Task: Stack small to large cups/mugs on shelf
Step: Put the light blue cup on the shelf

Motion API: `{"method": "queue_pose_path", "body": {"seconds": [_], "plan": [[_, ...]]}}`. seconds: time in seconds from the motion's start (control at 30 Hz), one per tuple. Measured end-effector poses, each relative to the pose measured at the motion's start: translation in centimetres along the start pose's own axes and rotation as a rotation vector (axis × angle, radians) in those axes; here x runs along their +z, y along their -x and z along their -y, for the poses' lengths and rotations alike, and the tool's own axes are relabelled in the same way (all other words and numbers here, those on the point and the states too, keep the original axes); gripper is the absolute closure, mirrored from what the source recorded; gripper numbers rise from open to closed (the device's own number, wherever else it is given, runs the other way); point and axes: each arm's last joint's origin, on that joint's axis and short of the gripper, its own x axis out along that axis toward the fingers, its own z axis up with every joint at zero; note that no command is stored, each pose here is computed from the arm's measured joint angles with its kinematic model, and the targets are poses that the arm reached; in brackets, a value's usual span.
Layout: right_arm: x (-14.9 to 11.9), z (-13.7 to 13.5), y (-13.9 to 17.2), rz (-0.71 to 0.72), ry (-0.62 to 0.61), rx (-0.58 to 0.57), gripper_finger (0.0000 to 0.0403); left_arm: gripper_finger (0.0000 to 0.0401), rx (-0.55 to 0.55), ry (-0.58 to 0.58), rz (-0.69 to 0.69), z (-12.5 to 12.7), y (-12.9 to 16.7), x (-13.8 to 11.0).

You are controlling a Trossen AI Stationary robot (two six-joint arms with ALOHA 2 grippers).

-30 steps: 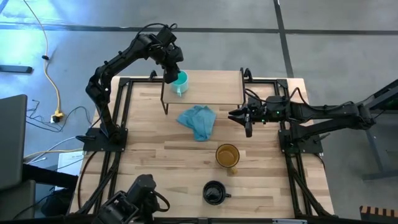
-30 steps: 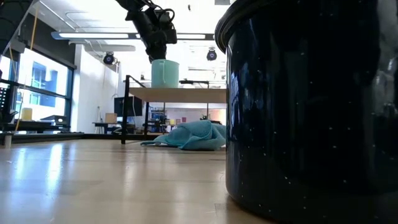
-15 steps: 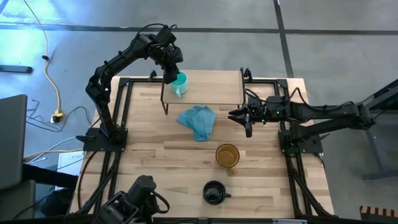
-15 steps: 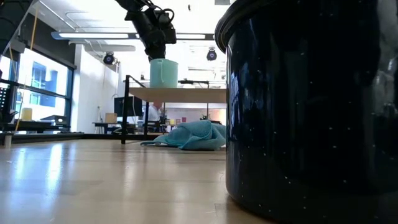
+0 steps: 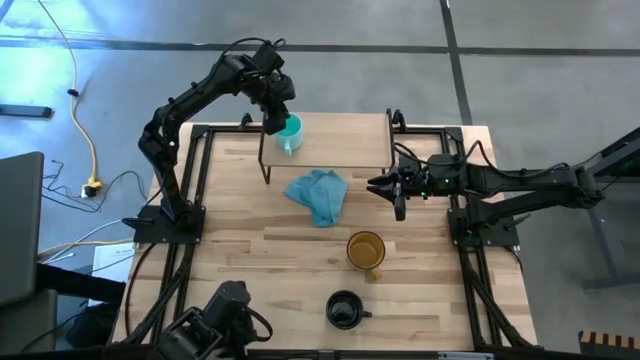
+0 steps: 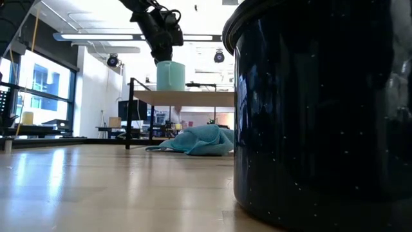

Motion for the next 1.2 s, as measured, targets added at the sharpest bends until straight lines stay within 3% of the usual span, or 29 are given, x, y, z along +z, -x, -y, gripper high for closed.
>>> {"method": "queue_pose_path", "body": {"seconds": [0.27, 0.7, 1.2], "plan": [[0.0, 0.01, 0.0, 0.001, 0.0, -0.004, 0.0318, 0.035, 0.004, 0.001, 0.006, -0.07, -0.08, 0.07], [0.0, 0.01, 0.0, 0.001, 0.019, -0.003, 0.0318, 0.0352, -0.016, -0.006, 0.021, -0.01, -0.06, 0.11], [0.0, -0.01, 0.0, -0.001, 0.027, 0.003, 0.0318, 0.0395, -0.023, -0.042, 0.031, 0.06, 0.1, 0.15]]}}
